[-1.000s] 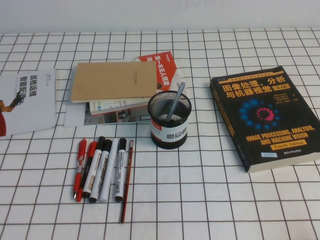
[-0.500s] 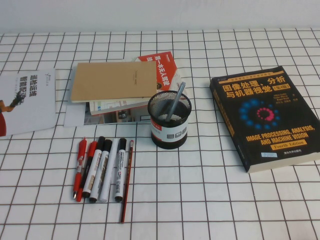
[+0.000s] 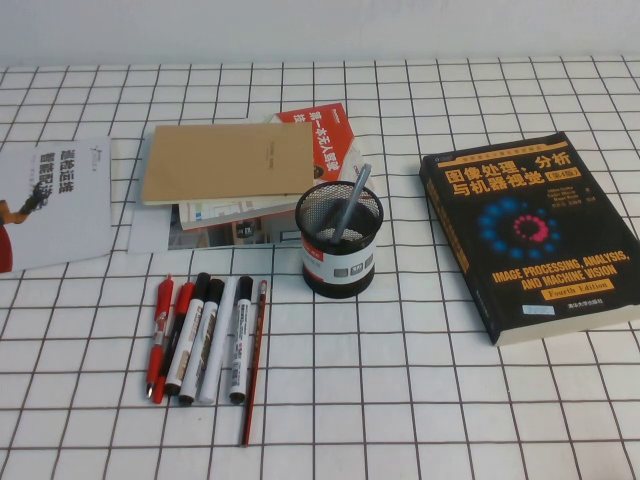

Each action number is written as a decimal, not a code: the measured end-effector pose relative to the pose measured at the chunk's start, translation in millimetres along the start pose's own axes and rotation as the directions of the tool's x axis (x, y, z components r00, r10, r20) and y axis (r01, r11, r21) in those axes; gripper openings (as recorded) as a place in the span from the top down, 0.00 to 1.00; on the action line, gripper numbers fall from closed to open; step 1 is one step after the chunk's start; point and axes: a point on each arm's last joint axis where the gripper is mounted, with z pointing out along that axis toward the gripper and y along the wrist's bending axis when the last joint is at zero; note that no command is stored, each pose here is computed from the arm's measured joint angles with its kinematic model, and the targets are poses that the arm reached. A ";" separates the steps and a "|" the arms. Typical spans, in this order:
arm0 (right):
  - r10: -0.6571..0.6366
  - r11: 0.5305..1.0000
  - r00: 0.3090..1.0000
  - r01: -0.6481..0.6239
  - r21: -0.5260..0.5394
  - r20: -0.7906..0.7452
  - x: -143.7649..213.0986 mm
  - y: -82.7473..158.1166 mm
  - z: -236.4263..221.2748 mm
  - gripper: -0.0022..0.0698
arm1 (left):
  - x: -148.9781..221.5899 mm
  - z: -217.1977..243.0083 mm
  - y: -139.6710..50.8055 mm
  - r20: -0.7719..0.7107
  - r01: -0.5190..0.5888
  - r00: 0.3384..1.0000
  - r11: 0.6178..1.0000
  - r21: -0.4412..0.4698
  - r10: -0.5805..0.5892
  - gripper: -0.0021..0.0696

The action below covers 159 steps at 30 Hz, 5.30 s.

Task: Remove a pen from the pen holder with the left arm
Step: 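Take a marker out of the pen holder and lay it on the table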

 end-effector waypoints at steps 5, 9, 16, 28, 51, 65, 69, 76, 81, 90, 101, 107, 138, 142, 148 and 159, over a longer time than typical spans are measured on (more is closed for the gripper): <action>0.000 1.000 1.000 0.000 0.000 0.000 0.0 0.0 0.0 0.99 | -39.6 25.5 -24.9 -0.095 -0.298 0.951 0.954 -0.045 0.293 0.97; 0.000 1.000 1.000 0.000 0.000 0.000 0.0 0.0 0.0 0.99 | -61.2 63.2 -38.8 -0.185 -0.471 0.870 0.881 -0.038 0.457 0.97; 0.000 1.000 1.000 0.000 0.000 0.000 0.0 0.0 0.0 0.99 | -61.3 143.8 -66.2 -0.328 -0.578 0.746 0.808 0.112 0.579 0.97; 0.000 1.000 1.000 0.000 0.000 0.000 0.0 0.0 0.0 0.99 | 15.2 254.3 -122.6 -0.483 -0.567 0.554 0.733 0.376 0.677 0.96; 0.000 1.000 1.000 0.000 0.000 0.000 0.0 0.0 0.0 0.99 | 119.2 316.2 -190.0 -0.572 -0.495 0.299 0.637 0.591 0.763 0.30; 0.000 1.000 1.000 0.000 0.000 0.000 0.0 0.0 0.0 0.99 | 138.9 329.9 -189.7 -0.552 -0.475 0.377 0.667 0.574 0.744 0.30; 0.000 1.000 1.000 0.000 0.000 0.000 0.0 0.0 0.0 0.99 | 138.9 329.8 -189.7 -0.553 -0.474 0.378 0.668 0.574 0.743 0.37; 0.000 1.000 1.000 0.000 0.000 0.000 0.0 0.0 0.0 0.99 | 138.9 329.8 -189.7 -0.553 -0.474 0.378 0.668 0.574 0.743 0.60; 0.000 1.000 1.000 0.000 0.000 0.000 0.0 0.0 0.0 0.99 | 138.9 329.8 -189.7 -0.553 -0.474 0.378 0.668 0.574 0.743 0.65; 0.000 1.000 1.000 0.000 0.000 0.000 0.0 0.0 0.0 0.99 | 138.9 329.8 -189.7 -0.553 -0.474 0.378 0.668 0.574 0.743 0.94; 0.000 1.000 1.000 0.000 0.000 0.000 0.0 0.0 0.0 0.99 | 137.1 329.5 -190.6 -0.551 -0.474 0.381 0.668 0.573 0.743 0.97; 0.000 1.000 1.000 0.000 0.000 0.000 0.0 0.0 0.0 0.99 | 106.4 323.7 -204.0 -0.483 -0.501 0.429 0.646 0.577 0.764 0.97; 0.000 1.000 1.000 0.000 0.000 0.000 0.0 0.0 0.0 0.99 | 136.3 326.6 -191.7 -0.565 -0.454 0.366 0.672 0.585 0.740 0.23; 0.000 1.000 1.000 0.000 0.000 0.000 0.0 0.0 0.0 0.99 | 141.1 331.8 -191.8 -0.538 -0.460 0.403 0.672 0.580 0.740 0.23; 0.000 1.000 1.000 0.000 0.000 0.000 0.0 0.0 0.0 0.99 | 151.2 334.3 -187.4 -0.548 -0.459 0.394 0.675 0.578 0.738 0.26; 0.000 1.000 1.000 0.000 0.000 0.000 0.0 0.0 0.0 0.99 | 155.7 337.0 -186.2 -0.539 -0.461 0.408 0.676 0.575 0.737 0.77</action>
